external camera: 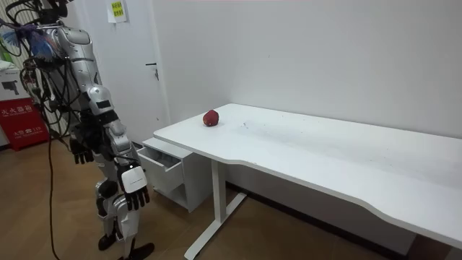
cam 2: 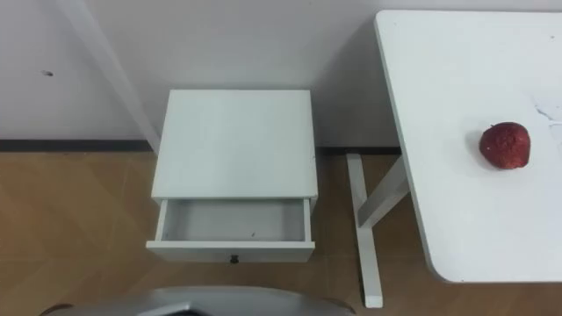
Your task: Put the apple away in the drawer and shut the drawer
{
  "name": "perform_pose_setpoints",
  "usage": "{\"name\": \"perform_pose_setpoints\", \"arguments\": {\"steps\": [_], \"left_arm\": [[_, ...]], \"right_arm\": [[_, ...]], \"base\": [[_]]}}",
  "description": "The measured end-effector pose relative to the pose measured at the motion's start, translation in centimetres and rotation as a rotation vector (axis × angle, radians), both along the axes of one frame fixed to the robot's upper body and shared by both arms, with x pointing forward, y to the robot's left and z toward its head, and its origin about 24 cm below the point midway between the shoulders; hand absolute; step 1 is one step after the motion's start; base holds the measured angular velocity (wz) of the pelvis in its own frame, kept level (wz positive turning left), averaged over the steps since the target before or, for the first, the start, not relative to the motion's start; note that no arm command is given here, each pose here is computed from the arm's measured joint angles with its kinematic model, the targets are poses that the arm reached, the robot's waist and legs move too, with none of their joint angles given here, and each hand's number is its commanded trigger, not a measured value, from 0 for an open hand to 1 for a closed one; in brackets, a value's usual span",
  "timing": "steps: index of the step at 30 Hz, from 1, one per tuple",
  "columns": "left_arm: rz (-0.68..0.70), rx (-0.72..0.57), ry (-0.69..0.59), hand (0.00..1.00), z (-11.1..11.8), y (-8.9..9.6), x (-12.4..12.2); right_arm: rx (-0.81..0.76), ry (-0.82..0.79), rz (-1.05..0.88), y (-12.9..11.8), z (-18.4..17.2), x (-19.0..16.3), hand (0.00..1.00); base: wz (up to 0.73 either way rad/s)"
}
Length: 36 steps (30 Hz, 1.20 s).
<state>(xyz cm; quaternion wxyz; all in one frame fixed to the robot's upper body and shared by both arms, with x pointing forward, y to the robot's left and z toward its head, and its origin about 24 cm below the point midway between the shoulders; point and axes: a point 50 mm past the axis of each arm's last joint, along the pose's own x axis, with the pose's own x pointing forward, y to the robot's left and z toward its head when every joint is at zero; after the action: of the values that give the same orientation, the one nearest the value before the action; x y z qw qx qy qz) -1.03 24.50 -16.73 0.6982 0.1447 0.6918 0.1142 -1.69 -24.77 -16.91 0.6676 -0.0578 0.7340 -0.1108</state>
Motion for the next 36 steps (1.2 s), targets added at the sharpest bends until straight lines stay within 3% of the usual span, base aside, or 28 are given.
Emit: {"name": "perform_pose_setpoints", "arguments": {"steps": [14,17,22,28,31,36], "left_arm": [[-0.002,-0.005,-0.011,0.0,0.0,0.0,0.4],[0.004,0.001,-0.012,0.0,0.0,0.0,0.4],[0.025,0.01,-0.029,0.0,0.1,0.2,0.3],[0.124,0.07,-0.055,0.0,0.6,1.8,-0.8],[0.137,0.087,-0.088,0.0,0.8,2.5,-0.4],[0.126,0.115,-0.116,0.0,1.2,3.5,0.1]], "right_arm": [[-0.003,-0.021,-0.004,0.0,0.0,0.5,0.0],[-0.02,-0.062,-0.116,0.1,-0.1,1.0,0.0],[-0.046,-0.207,-0.635,-0.1,0.0,1.1,0.0],[-0.132,-0.465,-1.49,-2.1,0.7,0.9,0.0],[-0.183,-0.569,-1.752,-3.5,1.2,1.4,0.0],[-0.206,-0.648,-1.961,-5.0,2.0,3.1,0.0]], "base": [[-0.01],[-0.17],[-0.04],[-0.1],[-0.15],[-0.09]]}}
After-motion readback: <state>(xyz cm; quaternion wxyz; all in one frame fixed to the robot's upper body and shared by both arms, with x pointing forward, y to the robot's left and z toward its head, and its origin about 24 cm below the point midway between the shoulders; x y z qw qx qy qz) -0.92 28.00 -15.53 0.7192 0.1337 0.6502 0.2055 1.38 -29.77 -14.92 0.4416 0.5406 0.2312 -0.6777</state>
